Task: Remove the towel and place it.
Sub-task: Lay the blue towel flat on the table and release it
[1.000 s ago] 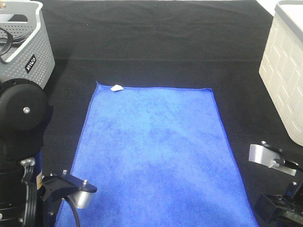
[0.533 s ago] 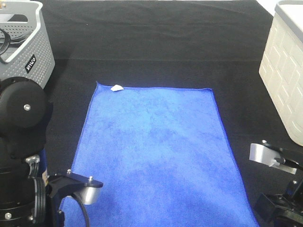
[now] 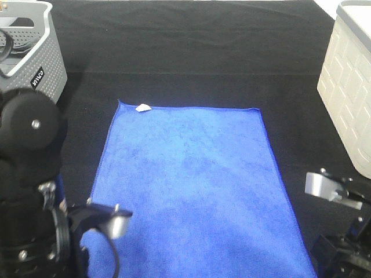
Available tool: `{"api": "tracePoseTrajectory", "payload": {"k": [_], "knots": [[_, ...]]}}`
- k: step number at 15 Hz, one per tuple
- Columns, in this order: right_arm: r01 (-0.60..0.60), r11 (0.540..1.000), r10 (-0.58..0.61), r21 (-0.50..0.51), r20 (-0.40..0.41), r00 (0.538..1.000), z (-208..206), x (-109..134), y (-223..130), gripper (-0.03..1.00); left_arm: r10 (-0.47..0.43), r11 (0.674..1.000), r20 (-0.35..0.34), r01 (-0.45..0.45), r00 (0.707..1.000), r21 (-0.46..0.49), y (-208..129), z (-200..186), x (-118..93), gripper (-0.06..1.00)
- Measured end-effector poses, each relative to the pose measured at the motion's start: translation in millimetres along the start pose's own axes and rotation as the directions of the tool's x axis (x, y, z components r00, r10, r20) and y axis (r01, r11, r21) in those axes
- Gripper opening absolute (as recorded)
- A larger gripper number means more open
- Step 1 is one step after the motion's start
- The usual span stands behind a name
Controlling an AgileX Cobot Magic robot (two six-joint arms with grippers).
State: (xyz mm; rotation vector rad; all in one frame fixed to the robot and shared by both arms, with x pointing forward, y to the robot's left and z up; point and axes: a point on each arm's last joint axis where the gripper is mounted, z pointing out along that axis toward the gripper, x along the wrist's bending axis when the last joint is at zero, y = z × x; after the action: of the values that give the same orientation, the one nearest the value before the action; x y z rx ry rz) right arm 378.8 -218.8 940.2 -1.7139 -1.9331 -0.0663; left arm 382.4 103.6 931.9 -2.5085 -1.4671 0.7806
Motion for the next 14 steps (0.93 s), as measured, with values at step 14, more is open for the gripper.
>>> {"api": "tracePoseTrajectory", "payload": {"k": [14], "knots": [[0.126,0.884,-0.060,-0.451,0.157,0.986,-161,-5,118,0.76,-0.120,0.810,-0.024,0.084,0.992,-0.581,93,-167,93,0.70]]}}
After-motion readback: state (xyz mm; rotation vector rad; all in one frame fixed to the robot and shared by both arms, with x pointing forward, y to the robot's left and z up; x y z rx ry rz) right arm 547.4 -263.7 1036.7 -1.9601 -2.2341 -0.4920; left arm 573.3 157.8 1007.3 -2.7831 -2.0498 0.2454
